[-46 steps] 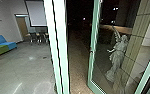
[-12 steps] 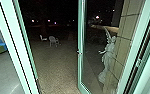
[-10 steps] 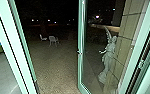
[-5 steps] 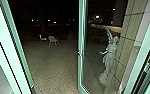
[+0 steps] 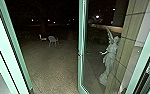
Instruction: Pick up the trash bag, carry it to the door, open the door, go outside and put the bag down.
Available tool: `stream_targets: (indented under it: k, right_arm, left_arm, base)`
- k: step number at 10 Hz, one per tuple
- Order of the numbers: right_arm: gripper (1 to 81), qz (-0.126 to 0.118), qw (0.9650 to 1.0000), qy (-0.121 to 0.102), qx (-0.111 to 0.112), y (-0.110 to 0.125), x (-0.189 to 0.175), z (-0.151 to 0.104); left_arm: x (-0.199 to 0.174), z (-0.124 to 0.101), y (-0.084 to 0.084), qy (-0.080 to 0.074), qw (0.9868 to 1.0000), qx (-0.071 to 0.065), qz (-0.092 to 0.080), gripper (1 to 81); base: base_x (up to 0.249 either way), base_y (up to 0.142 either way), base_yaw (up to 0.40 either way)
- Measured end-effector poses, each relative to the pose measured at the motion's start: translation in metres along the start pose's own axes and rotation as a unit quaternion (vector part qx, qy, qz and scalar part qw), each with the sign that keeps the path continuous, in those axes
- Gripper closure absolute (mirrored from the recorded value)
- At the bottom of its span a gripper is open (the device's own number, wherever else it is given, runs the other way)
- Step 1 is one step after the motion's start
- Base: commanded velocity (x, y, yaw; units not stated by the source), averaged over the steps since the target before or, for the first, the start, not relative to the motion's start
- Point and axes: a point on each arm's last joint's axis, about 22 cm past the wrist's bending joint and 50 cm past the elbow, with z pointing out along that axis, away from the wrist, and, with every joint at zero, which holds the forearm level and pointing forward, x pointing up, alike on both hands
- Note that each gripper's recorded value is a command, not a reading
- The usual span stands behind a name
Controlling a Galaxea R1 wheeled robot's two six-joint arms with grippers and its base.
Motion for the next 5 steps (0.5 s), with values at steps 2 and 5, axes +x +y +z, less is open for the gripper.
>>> stream_targets:
  k: [2, 5]
  right_arm:
    - [1.0, 0.0, 1.0, -0.001, 0.0, 0.0003, -0.0021, 0.0]
    - [1.0, 0.0, 1.0, 0.0, 0.0, -0.0001, 0.0007, 0.0]
  left_arm:
    - [-0.0024, 0.0003, 0.0009, -0.002, 1.0, -0.001, -0.001, 81.1]
    - [-0.0022, 0.0003, 0.0009, -0.001, 1.0, -0.001, -0.001, 81.1]
  base:
    - [0.0, 0.0, 0.0]
    - [0.0, -0.047, 0.0]
